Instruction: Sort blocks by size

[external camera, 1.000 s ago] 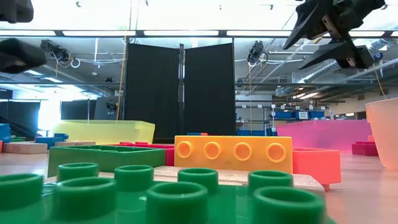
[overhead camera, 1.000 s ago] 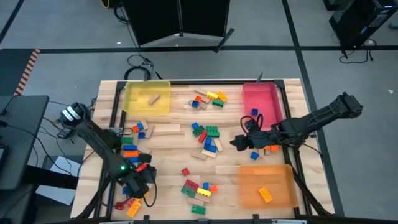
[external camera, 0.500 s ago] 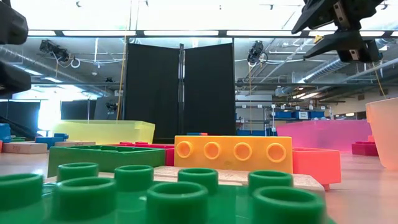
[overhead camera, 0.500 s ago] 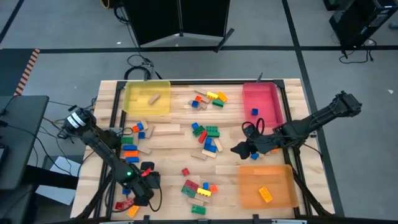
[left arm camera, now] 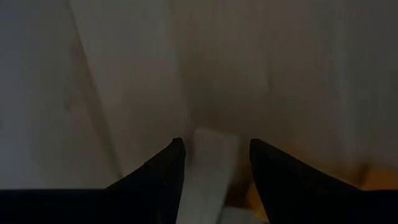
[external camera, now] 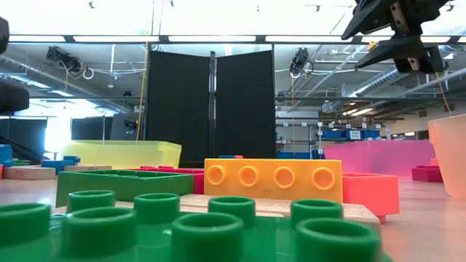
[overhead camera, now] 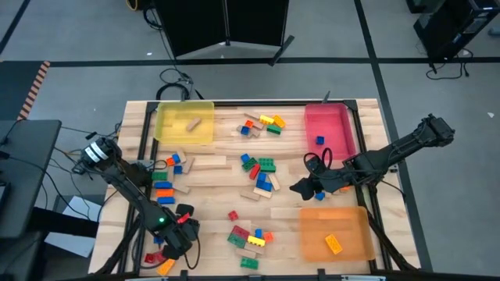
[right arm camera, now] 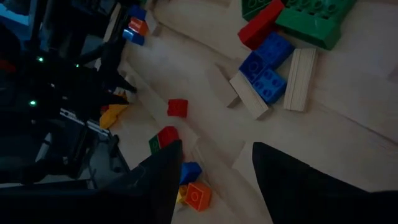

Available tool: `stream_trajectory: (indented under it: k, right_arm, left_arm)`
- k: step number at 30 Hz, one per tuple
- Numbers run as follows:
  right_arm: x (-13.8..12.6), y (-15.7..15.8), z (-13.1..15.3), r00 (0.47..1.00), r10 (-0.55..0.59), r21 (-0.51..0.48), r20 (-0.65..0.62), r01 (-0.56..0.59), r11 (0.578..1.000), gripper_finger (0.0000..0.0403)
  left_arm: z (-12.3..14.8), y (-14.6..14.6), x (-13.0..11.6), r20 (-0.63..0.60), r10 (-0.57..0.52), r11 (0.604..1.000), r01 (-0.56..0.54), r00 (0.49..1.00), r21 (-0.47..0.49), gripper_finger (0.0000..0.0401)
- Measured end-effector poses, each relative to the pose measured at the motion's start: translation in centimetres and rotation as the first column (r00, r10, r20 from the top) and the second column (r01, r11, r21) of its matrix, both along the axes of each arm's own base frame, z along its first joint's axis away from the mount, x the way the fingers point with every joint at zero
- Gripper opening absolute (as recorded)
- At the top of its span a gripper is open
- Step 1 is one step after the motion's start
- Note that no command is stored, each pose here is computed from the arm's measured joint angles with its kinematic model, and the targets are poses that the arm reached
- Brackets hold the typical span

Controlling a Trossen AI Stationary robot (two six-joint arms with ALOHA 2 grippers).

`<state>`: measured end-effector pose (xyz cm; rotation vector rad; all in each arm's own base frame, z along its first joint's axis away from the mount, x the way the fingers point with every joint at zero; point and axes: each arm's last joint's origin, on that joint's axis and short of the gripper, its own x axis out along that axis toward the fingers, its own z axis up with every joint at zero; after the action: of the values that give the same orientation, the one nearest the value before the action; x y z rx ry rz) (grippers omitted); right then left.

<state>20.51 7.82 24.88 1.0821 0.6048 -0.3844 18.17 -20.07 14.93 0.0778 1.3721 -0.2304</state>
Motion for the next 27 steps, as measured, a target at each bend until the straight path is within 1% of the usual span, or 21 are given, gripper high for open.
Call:
stream_trajectory:
  k: [4, 9, 11, 14, 17, 19, 24, 27]
  right_arm:
    - [0.0, 0.0, 0.0, 1.0, 0.0, 0.0, 0.0, 0.0, 1.0, 0.0209]
    - [0.0, 0.0, 0.0, 1.0, -0.001, 0.0, 0.0, 0.001, 1.0, 0.0209]
    - [0.0, 0.0, 0.0, 1.0, -0.001, 0.0, 0.0, 0.001, 1.0, 0.0209]
    - [0.0, 0.0, 0.0, 1.0, 0.003, -0.005, 0.0, -0.003, 1.0, 0.0209]
    - [0.0, 0.0, 0.0, 1.0, 0.023, -0.029, 0.0, -0.023, 0.999, 0.0209]
    - [0.0, 0.0, 0.0, 0.999, 0.043, -0.049, -0.002, -0.043, 0.998, 0.0209]
    - [0.0, 0.2, 0.0, 0.993, 0.119, -0.05, -0.016, -0.12, 0.992, 0.0209]
    - [-0.1, 0.3, -0.1, 0.986, 0.168, -0.059, -0.023, -0.169, 0.984, 0.0209]
  left_arm:
    - [-0.5, 0.2, -0.1, -0.031, 0.002, 0.999, -0.001, 1.0, 0.038, 0.0188]
    - [-0.7, 0.2, -0.1, -0.023, 0.001, 0.998, 0.0, 1.0, 0.064, 0.0188]
    - [-0.7, 0.2, -0.1, -0.02, -0.02, 0.997, 0.021, 1.0, 0.07, 0.0186]
    - [-0.7, 0.2, 0.0, -0.021, -0.021, 0.997, 0.022, 1.0, 0.073, 0.0166]
    - [-0.7, 0.2, 0.0, -0.021, -0.006, 0.997, 0.008, 1.0, 0.071, 0.0127]
    - [-0.7, 0.2, 0.0, -0.019, 0.013, 0.998, -0.011, 1.0, 0.069, 0.0102]
    - [-0.3, -0.1, 0.3, -0.011, 0.081, 0.995, -0.081, 0.997, 0.057, 0.01]
    - [0.5, -0.6, 0.9, 0.024, 0.171, 0.985, -0.172, 0.985, 0.023, 0.01]
